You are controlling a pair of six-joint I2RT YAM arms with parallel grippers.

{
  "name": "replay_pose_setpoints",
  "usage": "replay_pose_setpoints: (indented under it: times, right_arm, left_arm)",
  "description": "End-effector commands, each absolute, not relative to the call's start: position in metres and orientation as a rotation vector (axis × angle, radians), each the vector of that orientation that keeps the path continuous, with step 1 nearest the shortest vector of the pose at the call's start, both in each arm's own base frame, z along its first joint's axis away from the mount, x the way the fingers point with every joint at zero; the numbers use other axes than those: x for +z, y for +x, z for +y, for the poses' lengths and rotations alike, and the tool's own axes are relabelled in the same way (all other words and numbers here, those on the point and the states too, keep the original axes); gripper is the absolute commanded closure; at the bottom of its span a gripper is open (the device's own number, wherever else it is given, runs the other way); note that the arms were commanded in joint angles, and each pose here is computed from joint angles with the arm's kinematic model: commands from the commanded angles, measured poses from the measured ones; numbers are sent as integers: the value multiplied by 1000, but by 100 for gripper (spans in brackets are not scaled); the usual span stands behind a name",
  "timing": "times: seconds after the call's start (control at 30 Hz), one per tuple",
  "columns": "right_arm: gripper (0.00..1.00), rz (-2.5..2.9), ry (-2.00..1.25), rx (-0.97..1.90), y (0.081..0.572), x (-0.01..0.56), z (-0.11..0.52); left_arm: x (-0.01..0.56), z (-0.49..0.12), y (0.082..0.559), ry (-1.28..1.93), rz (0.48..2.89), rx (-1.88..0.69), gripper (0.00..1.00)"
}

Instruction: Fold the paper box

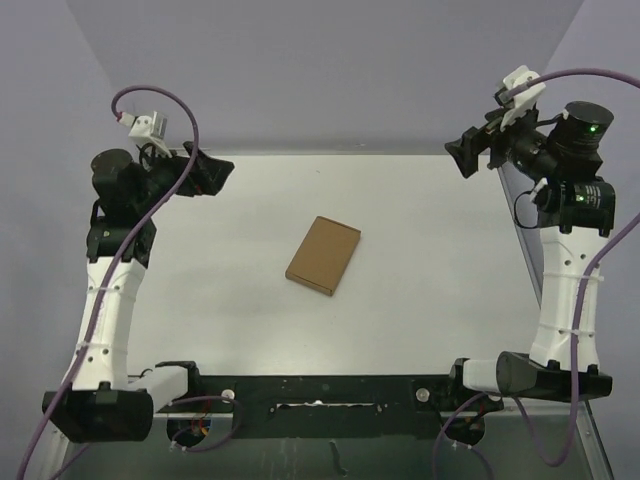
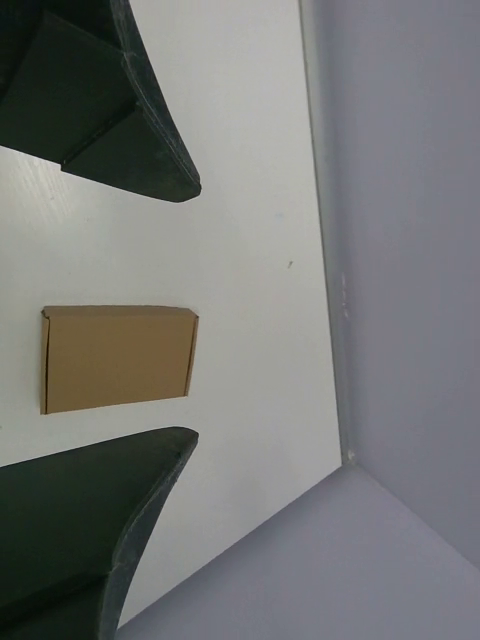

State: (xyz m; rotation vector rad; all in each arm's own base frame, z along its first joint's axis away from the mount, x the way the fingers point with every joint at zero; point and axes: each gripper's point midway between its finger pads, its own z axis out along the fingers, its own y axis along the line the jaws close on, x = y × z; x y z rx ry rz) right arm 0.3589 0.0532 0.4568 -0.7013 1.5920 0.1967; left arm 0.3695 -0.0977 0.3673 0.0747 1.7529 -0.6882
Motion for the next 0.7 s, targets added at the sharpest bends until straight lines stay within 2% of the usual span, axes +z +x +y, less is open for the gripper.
replay_pose_setpoints:
  times: [0.0, 0.3, 0.67]
  right_arm:
    - [2, 1582, -665, 263, 334, 481, 60]
    - [2, 1622, -385, 332, 329, 498, 45]
    - [2, 1612, -444, 311, 327, 491, 41]
  left_arm:
    - [404, -91, 344, 113, 1672, -662, 2]
    - [423, -108, 331, 165, 1652, -789, 2]
    - [414, -108, 331, 158, 1663, -786, 2]
